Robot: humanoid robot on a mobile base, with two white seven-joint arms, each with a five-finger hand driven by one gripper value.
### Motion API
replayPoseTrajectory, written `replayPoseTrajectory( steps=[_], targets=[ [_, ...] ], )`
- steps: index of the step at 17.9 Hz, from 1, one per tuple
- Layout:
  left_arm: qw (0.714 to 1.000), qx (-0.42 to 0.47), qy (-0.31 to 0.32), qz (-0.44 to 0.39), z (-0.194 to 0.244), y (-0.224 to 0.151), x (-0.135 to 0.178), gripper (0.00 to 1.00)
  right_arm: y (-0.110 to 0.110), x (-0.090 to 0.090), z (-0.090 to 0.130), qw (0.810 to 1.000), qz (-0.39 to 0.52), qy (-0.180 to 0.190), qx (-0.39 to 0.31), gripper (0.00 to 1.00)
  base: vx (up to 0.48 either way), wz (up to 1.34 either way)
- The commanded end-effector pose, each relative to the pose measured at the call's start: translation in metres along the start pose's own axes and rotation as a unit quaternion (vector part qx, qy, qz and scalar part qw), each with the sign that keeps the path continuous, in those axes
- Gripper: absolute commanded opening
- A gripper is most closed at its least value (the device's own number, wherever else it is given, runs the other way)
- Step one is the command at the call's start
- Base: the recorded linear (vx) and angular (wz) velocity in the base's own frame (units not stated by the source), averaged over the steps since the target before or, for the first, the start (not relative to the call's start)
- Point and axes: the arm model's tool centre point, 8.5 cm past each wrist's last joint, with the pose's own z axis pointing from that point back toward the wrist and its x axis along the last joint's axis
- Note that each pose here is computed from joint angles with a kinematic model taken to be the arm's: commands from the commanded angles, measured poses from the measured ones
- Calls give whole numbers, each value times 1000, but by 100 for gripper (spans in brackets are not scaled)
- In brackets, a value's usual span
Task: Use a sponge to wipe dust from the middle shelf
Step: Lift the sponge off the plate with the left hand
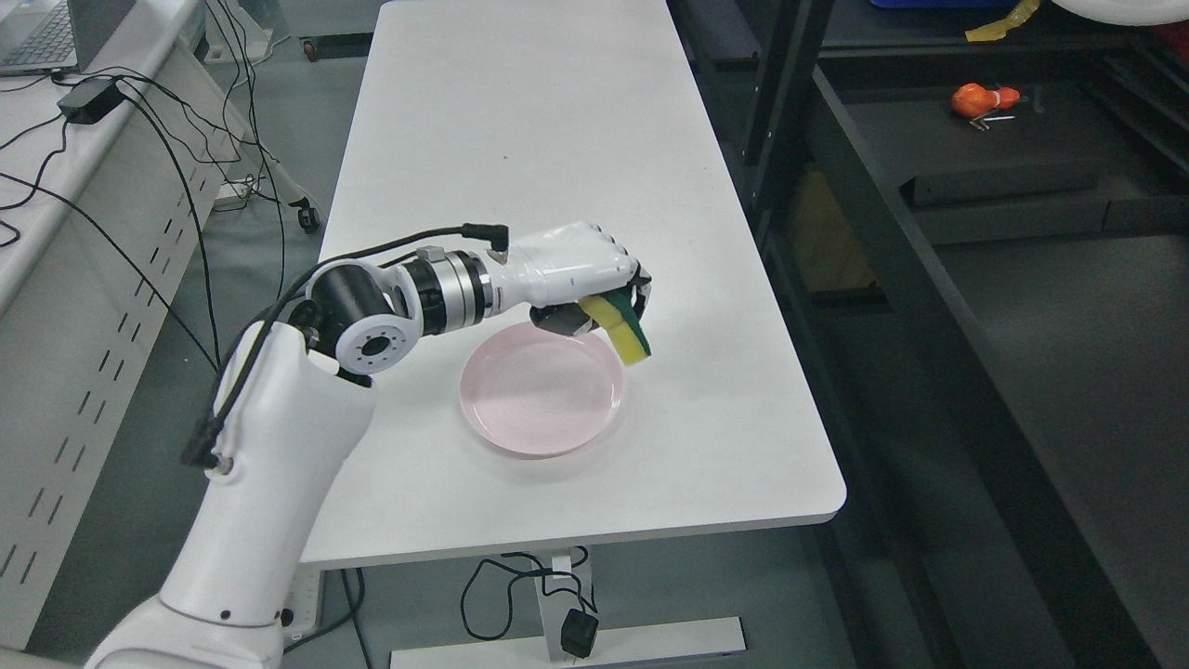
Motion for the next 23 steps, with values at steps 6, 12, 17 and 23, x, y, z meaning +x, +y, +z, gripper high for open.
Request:
replayPoseTrajectory(
  steps=[6,12,17,23],
  targets=[
    [673,533,169,484,186,-34,-116,0,-10,9,0,1000,-1,-11,-8,100,-10,-5],
    [651,538,149,515,208,-88,-77,0,-10,9,0,1000,0,-11,-8,100,-73,38],
    [682,522,109,500,192,-97,-45,0,-10,9,0,1000,-1,-11,-8,100,-130,-108],
    [680,512,123,511,193,-114,-41,0,-10,9,0,1000,-1,-11,-8,100,-220,-311]
  ],
)
